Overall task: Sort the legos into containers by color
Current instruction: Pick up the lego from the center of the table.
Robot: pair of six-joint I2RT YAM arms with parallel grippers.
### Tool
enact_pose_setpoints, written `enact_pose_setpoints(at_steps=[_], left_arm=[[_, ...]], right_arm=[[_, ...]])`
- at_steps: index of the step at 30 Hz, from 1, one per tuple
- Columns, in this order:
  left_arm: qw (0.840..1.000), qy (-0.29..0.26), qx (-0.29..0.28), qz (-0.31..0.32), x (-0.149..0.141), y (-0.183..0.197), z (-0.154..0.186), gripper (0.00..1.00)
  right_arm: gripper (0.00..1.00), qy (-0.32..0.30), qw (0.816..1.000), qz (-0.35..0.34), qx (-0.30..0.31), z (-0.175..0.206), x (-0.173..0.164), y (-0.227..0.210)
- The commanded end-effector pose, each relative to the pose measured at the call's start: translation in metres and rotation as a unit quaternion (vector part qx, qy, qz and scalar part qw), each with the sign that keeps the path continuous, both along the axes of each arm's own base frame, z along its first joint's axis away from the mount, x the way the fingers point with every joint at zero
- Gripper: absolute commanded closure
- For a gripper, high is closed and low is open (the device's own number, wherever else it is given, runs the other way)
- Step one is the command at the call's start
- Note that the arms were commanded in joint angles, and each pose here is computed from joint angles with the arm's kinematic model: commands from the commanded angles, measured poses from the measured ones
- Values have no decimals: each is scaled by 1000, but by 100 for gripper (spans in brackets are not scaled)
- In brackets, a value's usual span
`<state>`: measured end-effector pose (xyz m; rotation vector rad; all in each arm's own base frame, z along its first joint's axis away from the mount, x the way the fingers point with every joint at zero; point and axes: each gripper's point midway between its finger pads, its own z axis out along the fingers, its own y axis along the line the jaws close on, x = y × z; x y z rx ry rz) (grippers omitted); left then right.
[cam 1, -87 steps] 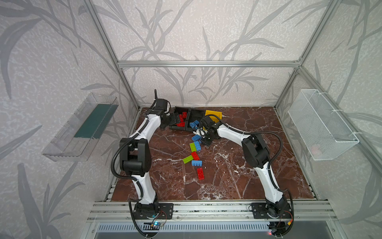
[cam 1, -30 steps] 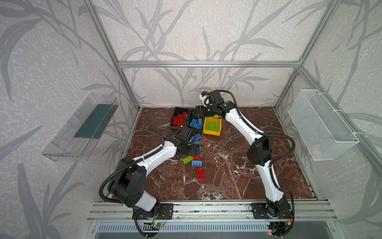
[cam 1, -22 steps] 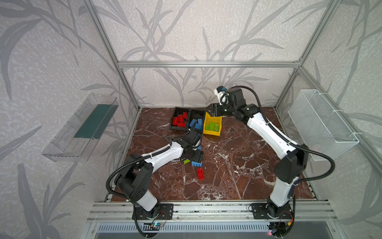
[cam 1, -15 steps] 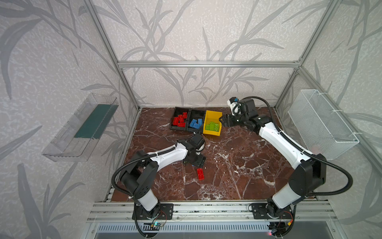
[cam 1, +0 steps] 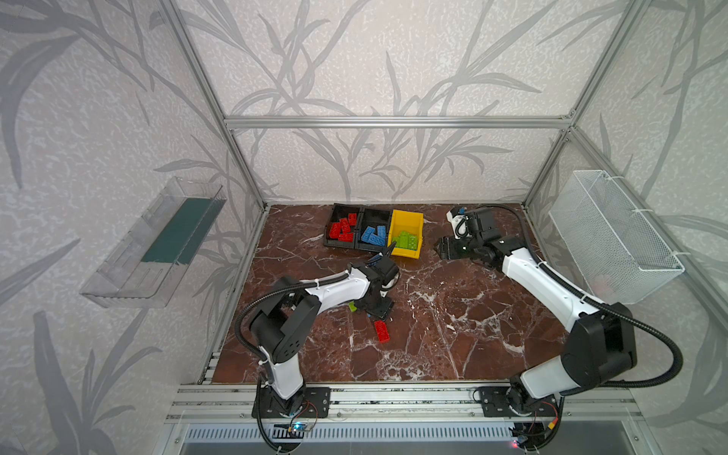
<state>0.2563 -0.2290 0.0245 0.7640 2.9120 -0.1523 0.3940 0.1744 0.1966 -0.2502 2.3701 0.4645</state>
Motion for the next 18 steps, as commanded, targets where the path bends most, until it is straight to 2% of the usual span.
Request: enact_pose_setpoints(at_steps=[1, 11, 18], left_arm=[[1000, 1, 7, -6, 0, -1, 1, 39], [1000, 2, 9, -7, -2, 0, -2, 65], [1000, -6, -1, -10, 4, -7, 6, 73]], right_arm=[[30, -28, 1000, -11, -4, 12, 0, -9], [30, -35, 999, -39, -12, 11, -8, -29], [30, -32, 998, -45, -22, 9, -15, -37]])
